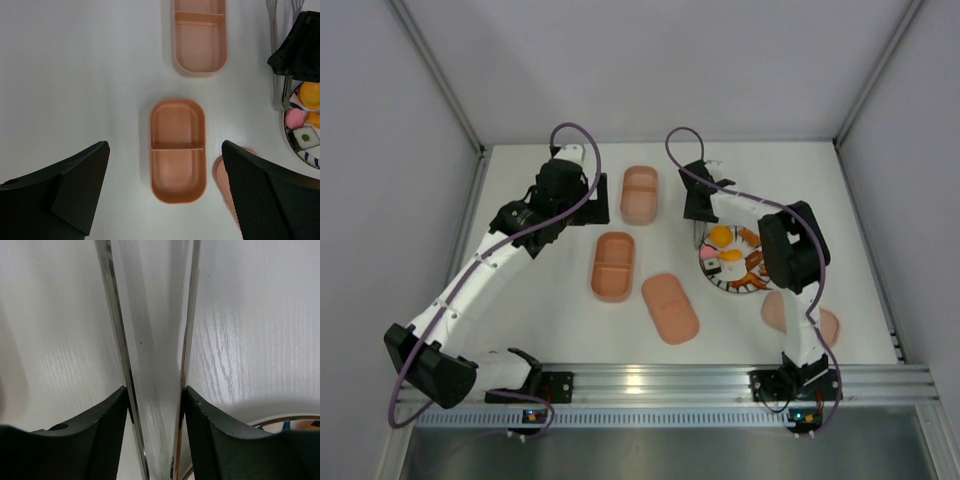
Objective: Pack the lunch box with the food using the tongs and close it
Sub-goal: Pick up the clamp at the center of the board.
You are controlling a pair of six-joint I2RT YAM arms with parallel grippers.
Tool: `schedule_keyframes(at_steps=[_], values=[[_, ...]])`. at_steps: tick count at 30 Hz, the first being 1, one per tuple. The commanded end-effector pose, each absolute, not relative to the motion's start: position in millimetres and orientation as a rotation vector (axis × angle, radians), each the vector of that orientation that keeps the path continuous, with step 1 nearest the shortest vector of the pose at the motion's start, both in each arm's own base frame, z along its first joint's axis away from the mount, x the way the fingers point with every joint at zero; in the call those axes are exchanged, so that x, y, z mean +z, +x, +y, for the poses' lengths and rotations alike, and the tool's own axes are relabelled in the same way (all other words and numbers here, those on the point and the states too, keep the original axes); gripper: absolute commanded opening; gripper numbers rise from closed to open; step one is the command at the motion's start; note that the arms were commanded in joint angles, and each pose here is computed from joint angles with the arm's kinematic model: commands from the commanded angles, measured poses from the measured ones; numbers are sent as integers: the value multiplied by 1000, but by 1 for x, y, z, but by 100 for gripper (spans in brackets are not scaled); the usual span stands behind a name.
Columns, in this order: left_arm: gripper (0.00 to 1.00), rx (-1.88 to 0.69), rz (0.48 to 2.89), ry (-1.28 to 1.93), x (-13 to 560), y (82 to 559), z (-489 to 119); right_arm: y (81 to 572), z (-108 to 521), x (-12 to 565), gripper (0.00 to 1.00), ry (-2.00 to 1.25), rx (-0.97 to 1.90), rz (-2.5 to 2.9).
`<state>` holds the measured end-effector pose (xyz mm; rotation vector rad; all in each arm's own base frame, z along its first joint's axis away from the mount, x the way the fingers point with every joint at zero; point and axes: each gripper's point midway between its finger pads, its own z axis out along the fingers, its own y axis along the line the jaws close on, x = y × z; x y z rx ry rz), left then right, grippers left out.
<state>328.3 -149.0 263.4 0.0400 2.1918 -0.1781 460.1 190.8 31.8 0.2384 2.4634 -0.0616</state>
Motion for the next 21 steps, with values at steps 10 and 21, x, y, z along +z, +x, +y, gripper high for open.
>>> schedule_keyframes(at_steps=[10,21], values=[[99,-141,2164,3,265,319,-134,462,198,146,48,155,51,2299],[99,-143,2142,-8,264,311,-127,443,192,192,47,129,110,2249]])
